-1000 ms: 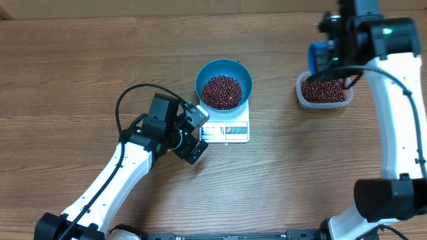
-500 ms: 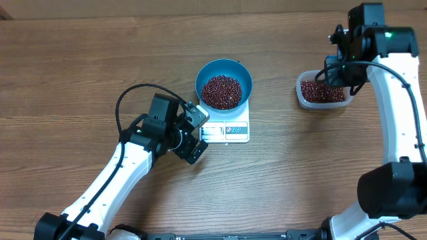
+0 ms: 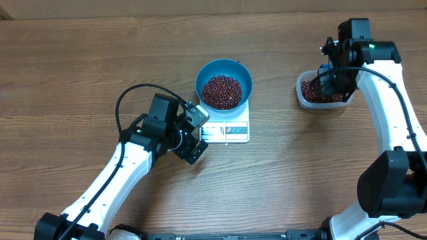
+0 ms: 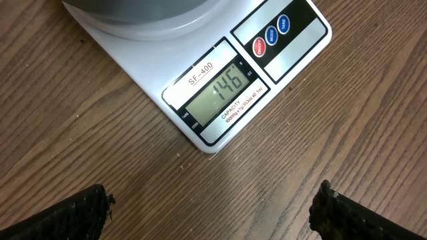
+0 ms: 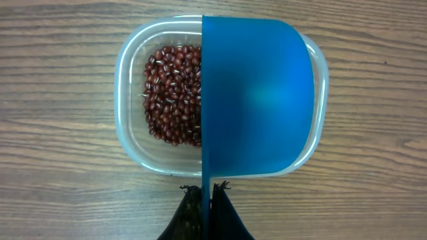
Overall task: Scoop item into bowl and weigh 150g on scale
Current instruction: 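Move the scoop back over the bean tub with the right gripper, then dip the scoop into the tub and lift a small amount of beans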
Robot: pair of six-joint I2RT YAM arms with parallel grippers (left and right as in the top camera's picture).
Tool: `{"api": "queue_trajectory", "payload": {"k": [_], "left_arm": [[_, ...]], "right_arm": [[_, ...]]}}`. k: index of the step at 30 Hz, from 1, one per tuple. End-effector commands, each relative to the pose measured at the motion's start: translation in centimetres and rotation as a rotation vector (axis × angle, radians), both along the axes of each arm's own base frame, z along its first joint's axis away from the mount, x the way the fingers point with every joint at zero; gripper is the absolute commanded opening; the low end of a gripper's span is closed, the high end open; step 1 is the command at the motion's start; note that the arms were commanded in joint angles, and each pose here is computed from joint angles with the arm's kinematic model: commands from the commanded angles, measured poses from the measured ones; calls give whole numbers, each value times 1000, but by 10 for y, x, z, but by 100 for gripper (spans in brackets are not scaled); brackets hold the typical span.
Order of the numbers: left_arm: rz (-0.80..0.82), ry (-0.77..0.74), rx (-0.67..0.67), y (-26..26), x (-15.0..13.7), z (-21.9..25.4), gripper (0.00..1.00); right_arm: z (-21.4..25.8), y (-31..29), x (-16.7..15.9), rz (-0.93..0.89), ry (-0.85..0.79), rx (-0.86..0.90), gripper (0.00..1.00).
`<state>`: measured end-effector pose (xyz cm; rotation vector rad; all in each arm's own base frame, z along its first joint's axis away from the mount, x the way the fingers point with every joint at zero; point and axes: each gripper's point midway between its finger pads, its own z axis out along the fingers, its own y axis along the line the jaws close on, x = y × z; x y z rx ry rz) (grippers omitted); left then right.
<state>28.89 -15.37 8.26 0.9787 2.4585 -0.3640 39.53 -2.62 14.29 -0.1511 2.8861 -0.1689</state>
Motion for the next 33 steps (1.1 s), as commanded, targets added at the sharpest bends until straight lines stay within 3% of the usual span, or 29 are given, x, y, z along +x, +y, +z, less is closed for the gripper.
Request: {"api": "queue_trajectory", "payload": {"k": [1,18,33], "left_arm": [[-17,7,-2,-3,-3,-3,100],[-17,7,-2,-3,-3,-3,99],[-17,7,-2,-3,-3,-3,99]], "right_arm": [[-10,-4,-2,-2,11,-17,4],[-39,-12,-9,-50,30,-53,4],[-42,0,-8,-53,25,21,4]]}}
